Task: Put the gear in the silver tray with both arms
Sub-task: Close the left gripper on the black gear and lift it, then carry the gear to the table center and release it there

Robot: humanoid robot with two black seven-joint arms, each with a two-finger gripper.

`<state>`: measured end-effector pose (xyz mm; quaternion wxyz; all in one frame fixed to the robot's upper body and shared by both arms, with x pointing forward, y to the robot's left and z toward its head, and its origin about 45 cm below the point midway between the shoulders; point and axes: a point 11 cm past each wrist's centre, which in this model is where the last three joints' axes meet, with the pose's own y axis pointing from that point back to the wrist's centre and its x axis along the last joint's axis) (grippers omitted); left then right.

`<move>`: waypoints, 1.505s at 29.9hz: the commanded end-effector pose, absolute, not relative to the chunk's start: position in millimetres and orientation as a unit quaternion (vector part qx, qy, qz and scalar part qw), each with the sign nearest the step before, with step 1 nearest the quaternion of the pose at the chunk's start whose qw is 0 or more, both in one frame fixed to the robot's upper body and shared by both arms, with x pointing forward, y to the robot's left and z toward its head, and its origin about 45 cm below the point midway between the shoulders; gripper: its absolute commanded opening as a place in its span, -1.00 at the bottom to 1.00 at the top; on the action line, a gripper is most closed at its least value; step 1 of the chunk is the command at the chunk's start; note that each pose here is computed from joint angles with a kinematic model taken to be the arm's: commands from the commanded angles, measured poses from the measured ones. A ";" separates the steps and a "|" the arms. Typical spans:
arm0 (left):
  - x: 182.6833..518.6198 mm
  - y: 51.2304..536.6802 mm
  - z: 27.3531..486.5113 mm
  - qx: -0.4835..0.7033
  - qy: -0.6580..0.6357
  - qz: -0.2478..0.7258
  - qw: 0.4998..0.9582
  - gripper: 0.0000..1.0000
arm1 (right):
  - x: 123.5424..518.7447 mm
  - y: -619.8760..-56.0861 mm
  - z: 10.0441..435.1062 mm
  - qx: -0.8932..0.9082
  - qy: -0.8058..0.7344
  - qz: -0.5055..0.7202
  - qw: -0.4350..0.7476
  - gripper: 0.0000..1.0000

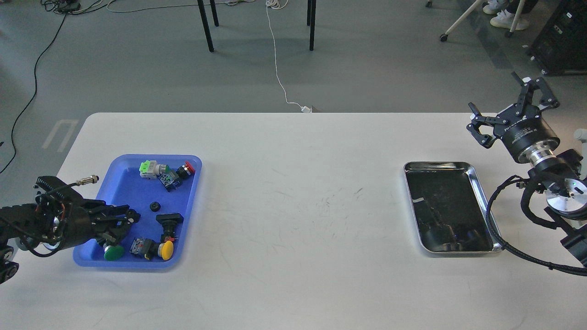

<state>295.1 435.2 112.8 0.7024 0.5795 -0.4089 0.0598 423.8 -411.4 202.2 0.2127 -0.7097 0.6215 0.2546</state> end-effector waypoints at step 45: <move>370.2 98.1 241.9 0.326 -0.580 -0.060 0.744 -0.71 | 337.6 -440.9 233.3 -0.750 0.591 0.247 0.166 0.99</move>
